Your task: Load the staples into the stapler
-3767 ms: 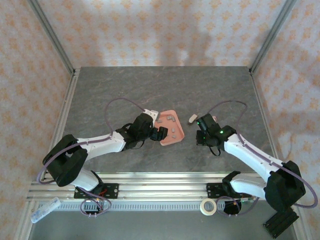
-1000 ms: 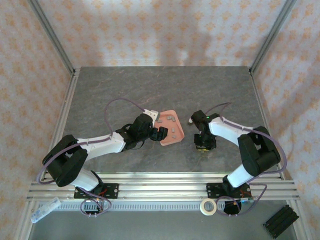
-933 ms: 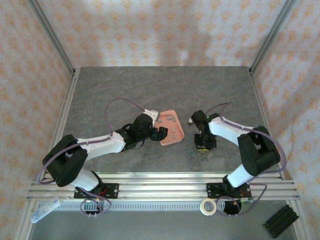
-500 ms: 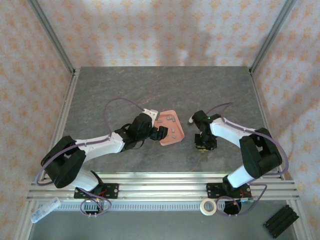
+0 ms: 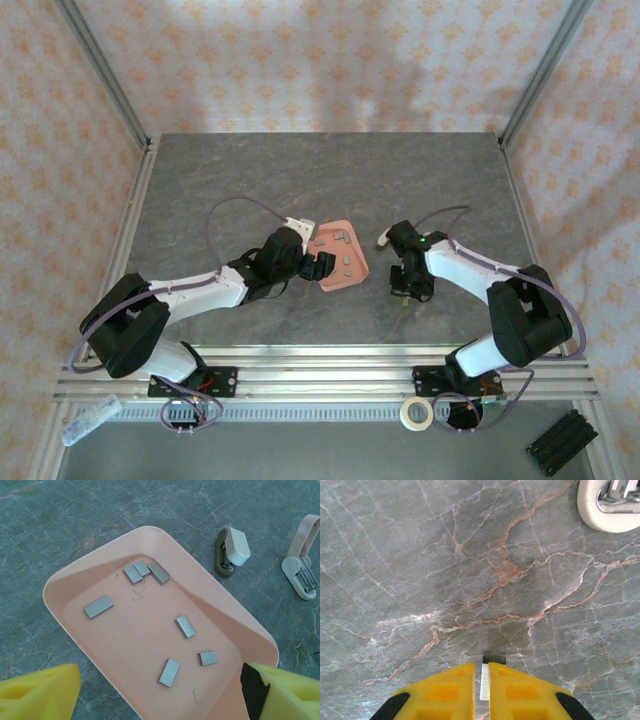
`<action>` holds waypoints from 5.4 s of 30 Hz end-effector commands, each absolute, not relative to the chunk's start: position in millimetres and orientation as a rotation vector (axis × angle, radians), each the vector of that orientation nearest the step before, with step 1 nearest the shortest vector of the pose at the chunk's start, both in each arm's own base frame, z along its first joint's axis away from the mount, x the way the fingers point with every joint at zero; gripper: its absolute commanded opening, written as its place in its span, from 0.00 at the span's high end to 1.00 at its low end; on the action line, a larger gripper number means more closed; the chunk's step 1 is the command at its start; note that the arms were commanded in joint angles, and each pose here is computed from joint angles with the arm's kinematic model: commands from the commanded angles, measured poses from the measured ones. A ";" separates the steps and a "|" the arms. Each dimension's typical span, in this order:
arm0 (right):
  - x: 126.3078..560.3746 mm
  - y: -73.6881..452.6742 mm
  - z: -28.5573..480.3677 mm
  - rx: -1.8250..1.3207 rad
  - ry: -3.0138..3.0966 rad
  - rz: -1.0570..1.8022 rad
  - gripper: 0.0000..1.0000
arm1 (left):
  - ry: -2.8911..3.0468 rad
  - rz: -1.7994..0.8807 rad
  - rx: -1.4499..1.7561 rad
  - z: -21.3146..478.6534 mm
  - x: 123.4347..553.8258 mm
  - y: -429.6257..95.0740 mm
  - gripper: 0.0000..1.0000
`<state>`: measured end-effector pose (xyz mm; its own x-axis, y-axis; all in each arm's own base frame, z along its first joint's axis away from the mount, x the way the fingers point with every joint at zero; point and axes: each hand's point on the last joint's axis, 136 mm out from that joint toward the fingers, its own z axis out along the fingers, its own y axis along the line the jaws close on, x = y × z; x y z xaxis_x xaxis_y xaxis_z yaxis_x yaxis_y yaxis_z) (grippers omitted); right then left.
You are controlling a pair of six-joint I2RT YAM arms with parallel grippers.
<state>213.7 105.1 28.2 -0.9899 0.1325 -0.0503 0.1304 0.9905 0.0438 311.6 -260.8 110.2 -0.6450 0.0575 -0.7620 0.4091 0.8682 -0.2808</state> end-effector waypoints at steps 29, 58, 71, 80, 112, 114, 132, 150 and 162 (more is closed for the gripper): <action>199.8 94.2 18.7 0.286 3.136 0.067 0.70 | 2.178 -0.572 0.311 119.7 311.7 -261.6 0.16; 214.3 86.9 19.6 0.266 3.074 -0.009 0.86 | 2.172 -0.565 0.301 120.4 312.4 -259.7 0.16; 229.6 86.3 39.7 0.247 2.940 0.033 0.86 | 2.152 -0.577 0.288 123.7 313.0 -259.5 0.16; 238.1 84.0 49.3 0.210 2.866 0.035 0.86 | 2.144 -0.597 0.290 124.2 312.8 -262.6 0.16; 255.7 75.4 72.5 0.128 2.758 -0.036 0.87 | 2.134 -0.619 0.292 124.3 312.9 -265.6 0.16; 256.3 73.6 74.2 0.120 2.751 -0.051 0.87 | 2.135 -0.616 0.291 123.8 312.8 -264.9 0.16; 268.1 47.9 84.0 0.198 2.699 -0.043 0.87 | 2.132 -0.617 0.294 124.3 314.1 -267.1 0.16; 270.5 39.8 83.9 0.229 2.707 -0.081 0.87 | 2.133 -0.626 0.300 123.9 317.3 -272.5 0.16; 270.7 38.7 83.2 0.289 2.712 -0.024 0.86 | 2.135 -0.627 0.308 124.3 318.4 -276.8 0.16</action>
<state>264.4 39.9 75.5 -0.9064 0.1668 -0.3881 0.1787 0.9839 0.0055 312.3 -265.1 110.5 -0.6204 0.0162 -0.7841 0.4151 0.8551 -0.3107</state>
